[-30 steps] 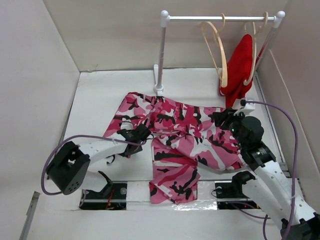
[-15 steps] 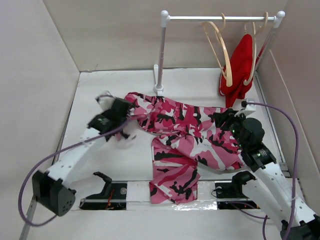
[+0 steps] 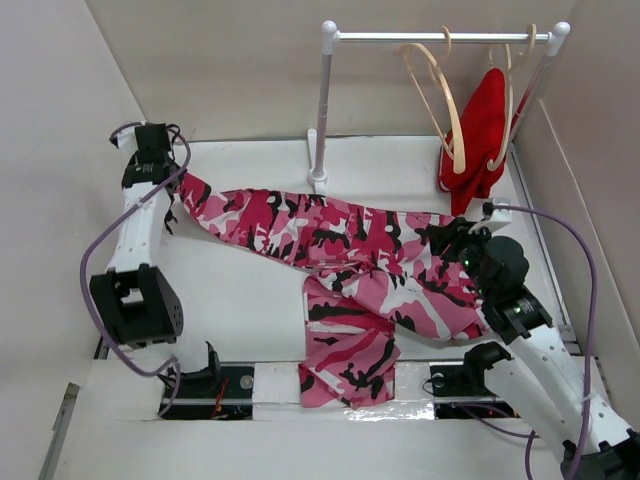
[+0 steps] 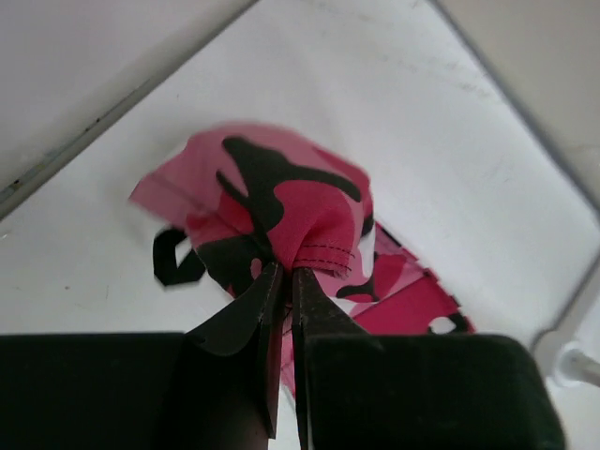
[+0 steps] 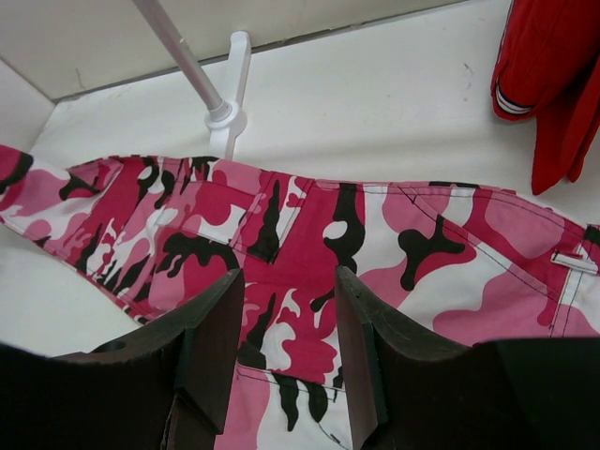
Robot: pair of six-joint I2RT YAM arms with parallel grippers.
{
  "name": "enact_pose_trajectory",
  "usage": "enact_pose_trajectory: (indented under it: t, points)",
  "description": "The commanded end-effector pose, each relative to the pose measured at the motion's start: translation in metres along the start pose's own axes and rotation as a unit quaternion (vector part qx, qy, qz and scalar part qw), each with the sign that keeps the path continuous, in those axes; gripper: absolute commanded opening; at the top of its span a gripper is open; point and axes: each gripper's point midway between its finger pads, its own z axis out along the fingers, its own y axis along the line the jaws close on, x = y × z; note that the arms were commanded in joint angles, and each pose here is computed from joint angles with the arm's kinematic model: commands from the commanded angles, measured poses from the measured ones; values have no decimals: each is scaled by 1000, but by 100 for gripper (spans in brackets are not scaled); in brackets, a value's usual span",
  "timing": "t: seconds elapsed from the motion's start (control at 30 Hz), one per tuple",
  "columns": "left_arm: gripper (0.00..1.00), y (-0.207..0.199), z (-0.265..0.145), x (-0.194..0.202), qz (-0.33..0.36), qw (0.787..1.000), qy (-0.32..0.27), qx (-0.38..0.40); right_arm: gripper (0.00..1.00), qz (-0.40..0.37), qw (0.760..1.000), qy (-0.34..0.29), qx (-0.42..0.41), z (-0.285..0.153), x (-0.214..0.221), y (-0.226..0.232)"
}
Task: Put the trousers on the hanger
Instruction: Flatten out the trousers at the center of the board.
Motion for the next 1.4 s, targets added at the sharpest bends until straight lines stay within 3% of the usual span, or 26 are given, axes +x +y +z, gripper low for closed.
enact_pose_trajectory:
  t: [0.0,0.2,0.33,0.53,0.63,0.73,0.8,0.87,0.9,1.0,1.07,1.13,1.17,1.2,1.27,1.3,1.37]
  points:
    - [0,-5,9,-14,12,1000,-19,1,49,-1,999,-25,-20,0,-9,8]
    - [0,34,22,-29,17,997,-49,-49,49,-3,999,-26,-22,1,-10,9]
    - [0,37,16,-40,-17,997,-69,-3,49,-4,999,-24,-28,1,-10,11]
    - [0,22,-9,-51,-9,994,-95,55,49,-5,999,-23,-30,0,-9,12]
    - [0,61,1,-29,-10,995,-93,-26,49,-3,999,-28,-26,-2,-12,10]
    - [22,116,14,5,-33,988,-61,-136,49,-3,999,-27,-27,-4,-11,10]
    - [25,154,24,22,-80,979,-30,-188,49,-2,999,-33,-28,-6,-14,11]
    - [27,173,28,30,-105,975,-14,-194,49,1,999,-35,-24,-7,-15,9]
    - [39,176,29,43,-112,977,5,-181,49,1,999,-36,-22,-7,-14,8]
    - [48,149,20,35,-100,987,-19,-123,49,0,999,-30,-22,-4,-12,8]
    - [52,110,8,35,-68,995,-25,-73,48,-5,999,-25,-29,-3,-11,11]
    - [52,81,-3,36,-41,997,-31,-51,36,-8,999,-19,-35,-2,-8,13]
    - [52,47,-14,53,-7,1000,-20,-14,27,-11,999,-16,-39,-1,-8,15]
    - [51,32,-23,56,8,1000,-27,-4,10,-13,999,-13,-44,-1,-7,16]
    - [49,-1,-41,80,29,999,-13,34,4,-19,998,-6,-54,0,-5,20]
    - [46,-30,-62,113,60,995,11,79,0,-22,998,-3,-60,0,-3,23]
    - [43,-54,-85,153,93,987,42,127,0,-24,998,1,-61,2,-1,23]
